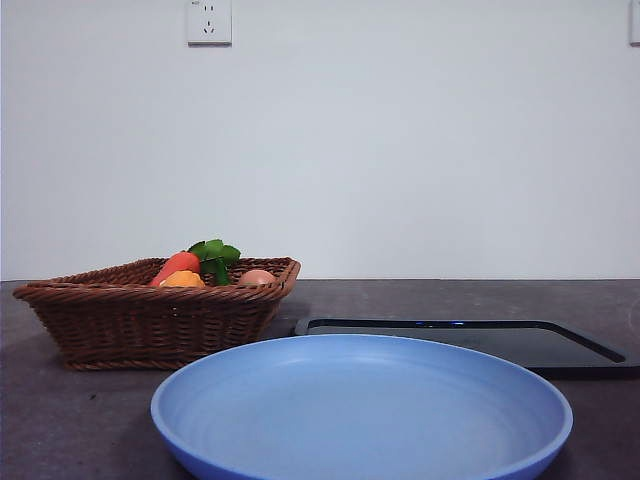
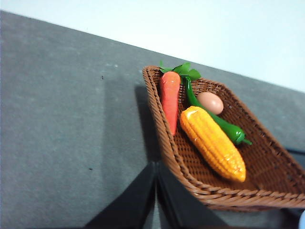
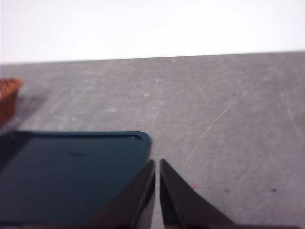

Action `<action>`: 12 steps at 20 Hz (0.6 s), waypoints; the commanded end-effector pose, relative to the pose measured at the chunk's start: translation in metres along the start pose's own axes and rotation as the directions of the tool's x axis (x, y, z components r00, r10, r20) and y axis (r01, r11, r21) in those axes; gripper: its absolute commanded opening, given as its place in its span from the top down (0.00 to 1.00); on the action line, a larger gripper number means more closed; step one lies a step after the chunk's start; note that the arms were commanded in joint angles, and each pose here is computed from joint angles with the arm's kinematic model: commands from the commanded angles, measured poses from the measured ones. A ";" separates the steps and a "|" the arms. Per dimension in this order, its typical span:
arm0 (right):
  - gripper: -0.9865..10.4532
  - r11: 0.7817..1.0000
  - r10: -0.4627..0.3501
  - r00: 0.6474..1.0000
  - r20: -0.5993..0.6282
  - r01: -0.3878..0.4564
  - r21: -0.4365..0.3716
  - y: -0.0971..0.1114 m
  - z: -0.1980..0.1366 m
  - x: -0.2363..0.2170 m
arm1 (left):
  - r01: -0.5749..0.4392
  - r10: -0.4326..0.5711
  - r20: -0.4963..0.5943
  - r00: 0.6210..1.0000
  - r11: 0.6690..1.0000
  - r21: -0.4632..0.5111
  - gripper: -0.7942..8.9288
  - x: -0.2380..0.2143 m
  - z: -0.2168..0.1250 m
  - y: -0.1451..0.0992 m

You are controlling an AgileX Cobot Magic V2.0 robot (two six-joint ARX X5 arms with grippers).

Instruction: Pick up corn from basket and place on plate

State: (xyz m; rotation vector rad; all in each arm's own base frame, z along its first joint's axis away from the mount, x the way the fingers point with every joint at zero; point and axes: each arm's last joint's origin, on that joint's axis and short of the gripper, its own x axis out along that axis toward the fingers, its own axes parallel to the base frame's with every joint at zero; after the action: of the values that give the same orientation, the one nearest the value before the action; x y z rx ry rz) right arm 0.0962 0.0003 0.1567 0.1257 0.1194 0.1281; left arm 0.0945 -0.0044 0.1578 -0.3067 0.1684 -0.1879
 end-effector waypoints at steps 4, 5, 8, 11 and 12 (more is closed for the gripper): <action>0.91 0.977 0.060 0.998 0.018 -0.063 0.205 0.002 0.004 -0.001 | 0.005 -0.003 0.009 1.000 0.982 -0.190 0.91 0.002 -0.004 0.002; 0.91 0.970 0.077 0.997 0.022 -0.080 0.229 0.003 0.006 -0.001 | 0.010 -0.008 0.012 1.000 0.976 -0.216 0.91 0.002 -0.003 0.001; 0.91 0.947 0.105 0.994 0.038 -0.112 0.302 0.005 0.014 -0.004 | 0.052 -0.051 0.012 0.999 0.966 -0.255 0.91 -0.001 0.003 -0.002; 0.91 0.939 0.108 0.992 0.061 -0.122 0.322 0.008 0.028 -0.010 | 0.096 -0.095 0.016 0.995 0.958 -0.272 0.91 -0.004 0.011 -0.007; 0.91 0.939 0.110 0.991 0.071 -0.127 0.319 0.009 0.032 -0.011 | 0.096 -0.095 0.016 0.995 0.955 -0.279 0.91 -0.005 0.015 -0.008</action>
State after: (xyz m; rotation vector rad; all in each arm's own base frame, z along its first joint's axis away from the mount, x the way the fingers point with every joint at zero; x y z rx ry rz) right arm 0.0898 0.0034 0.1828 0.4294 0.1049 0.2189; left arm 0.0924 -0.0067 0.1648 -0.5721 0.2097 -0.2487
